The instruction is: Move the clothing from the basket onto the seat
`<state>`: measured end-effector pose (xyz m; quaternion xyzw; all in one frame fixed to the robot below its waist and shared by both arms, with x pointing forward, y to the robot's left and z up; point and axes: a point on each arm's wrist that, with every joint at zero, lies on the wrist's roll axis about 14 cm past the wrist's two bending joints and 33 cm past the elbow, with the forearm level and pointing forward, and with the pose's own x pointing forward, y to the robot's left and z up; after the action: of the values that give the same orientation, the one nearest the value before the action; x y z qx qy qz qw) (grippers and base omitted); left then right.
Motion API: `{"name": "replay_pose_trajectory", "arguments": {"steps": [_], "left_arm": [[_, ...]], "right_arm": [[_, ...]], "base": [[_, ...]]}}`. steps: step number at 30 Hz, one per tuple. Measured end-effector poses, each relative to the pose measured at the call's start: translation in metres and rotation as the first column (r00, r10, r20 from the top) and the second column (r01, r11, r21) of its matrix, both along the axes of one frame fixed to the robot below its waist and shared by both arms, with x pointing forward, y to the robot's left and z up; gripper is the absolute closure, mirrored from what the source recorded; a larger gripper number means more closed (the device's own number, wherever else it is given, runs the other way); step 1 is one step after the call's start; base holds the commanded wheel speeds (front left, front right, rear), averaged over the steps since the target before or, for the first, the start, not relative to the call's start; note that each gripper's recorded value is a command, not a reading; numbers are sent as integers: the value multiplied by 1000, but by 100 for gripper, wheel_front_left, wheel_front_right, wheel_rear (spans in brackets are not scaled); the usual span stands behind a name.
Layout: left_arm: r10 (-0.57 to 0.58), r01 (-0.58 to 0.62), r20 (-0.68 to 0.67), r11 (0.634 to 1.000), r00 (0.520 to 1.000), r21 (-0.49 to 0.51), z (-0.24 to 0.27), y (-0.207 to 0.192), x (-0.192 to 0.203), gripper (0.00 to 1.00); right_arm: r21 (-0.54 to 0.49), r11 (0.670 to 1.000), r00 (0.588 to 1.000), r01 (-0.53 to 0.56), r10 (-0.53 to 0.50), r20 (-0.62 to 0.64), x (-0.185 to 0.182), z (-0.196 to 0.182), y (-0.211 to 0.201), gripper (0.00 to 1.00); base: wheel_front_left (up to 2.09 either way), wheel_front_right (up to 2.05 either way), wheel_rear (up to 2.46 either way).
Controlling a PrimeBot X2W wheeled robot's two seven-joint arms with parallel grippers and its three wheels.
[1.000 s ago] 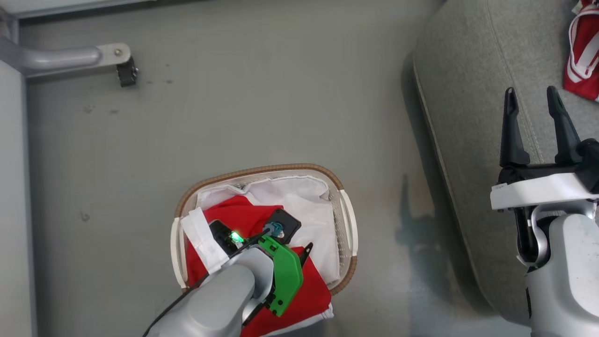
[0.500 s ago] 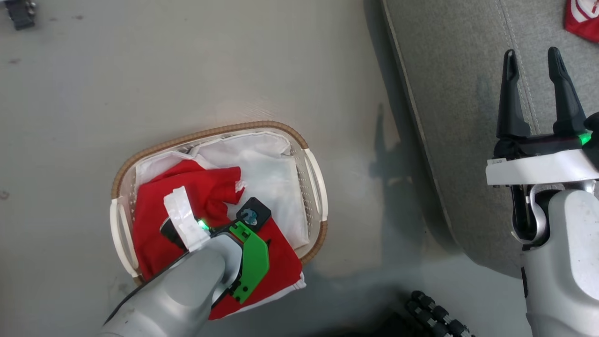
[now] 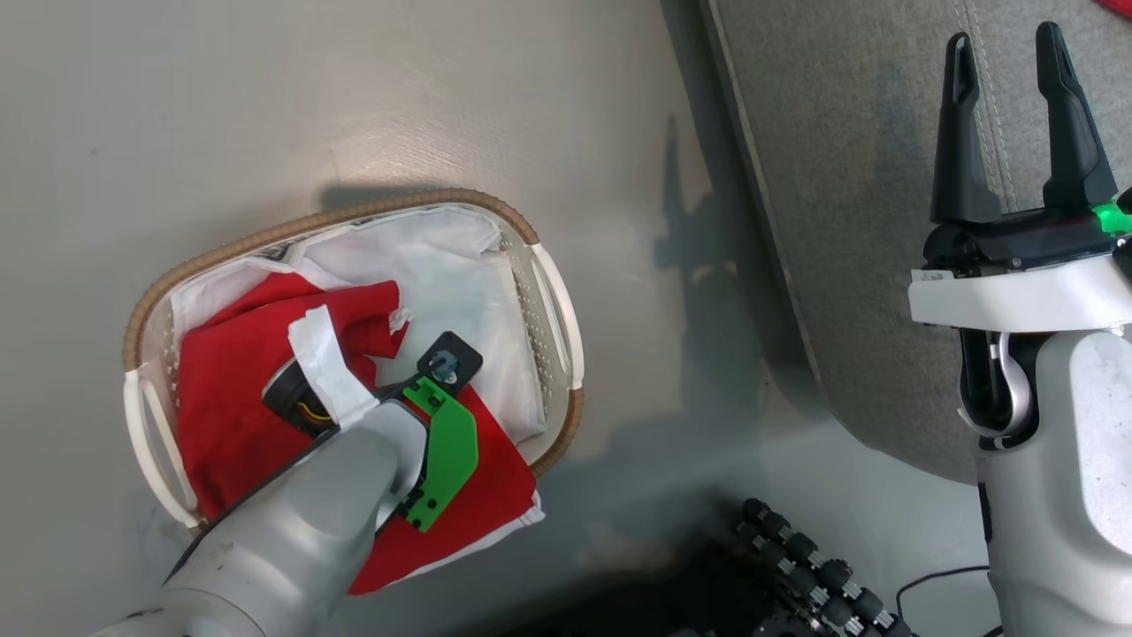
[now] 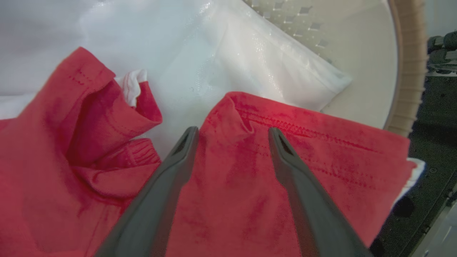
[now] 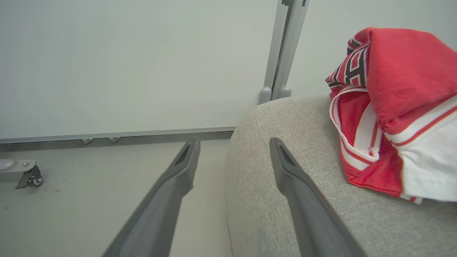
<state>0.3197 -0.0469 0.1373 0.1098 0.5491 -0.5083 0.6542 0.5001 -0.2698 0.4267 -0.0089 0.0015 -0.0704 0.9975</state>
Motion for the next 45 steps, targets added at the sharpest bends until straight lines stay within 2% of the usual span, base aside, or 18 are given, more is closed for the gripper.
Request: {"name": "replay_pose_trajectory", "arguments": {"steps": [13, 14, 15, 16, 24, 29, 37, 45], "left_arm": [[-48, 56, -82, 994, 995, 98, -24, 8, -8, 0], [-51, 59, -86, 993, 995, 99, -24, 8, -8, 49], [-51, 60, -90, 993, 995, 101, -25, 8, -8, 62], [-53, 63, -93, 993, 994, 104, -25, 8, -8, 100], [-63, 74, -97, 991, 993, 111, -20, 10, -5, 100], [-21, 25, -70, 998, 997, 63, -5, 4, -1, 100], [85, -82, 17, 990, 996, -116, 44, -20, 8, 100], [247, -195, 174, 942, 953, -272, 95, -11, 39, 100]], "right_arm": [[-28, 1000, 1000, -9, 10, 19, 3, 6, -1, 0], [-29, 1000, 1000, -8, 9, 18, 2, 5, -1, 0], [-30, 1000, 1000, -7, 8, 16, 2, 5, -2, 0], [-31, 1000, 1000, -6, 7, 16, 2, 5, -2, 0], [-24, 1000, 1000, -1, 2, 30, 2, 11, -3, 0], [-31, 1000, 999, -5, 6, 44, 0, 19, -1, 0], [-47, 999, 996, -25, 29, 88, -4, 44, 8, 0], [-90, 995, 990, -34, 45, 132, -16, 74, 16, 0]], "base": [[0, 0, 0], [0, 0, 0], [0, 0, 0], [0, 0, 0], [0, 0, 0], [0, 0, 0], [0, 0, 0], [0, 0, 0]]}}
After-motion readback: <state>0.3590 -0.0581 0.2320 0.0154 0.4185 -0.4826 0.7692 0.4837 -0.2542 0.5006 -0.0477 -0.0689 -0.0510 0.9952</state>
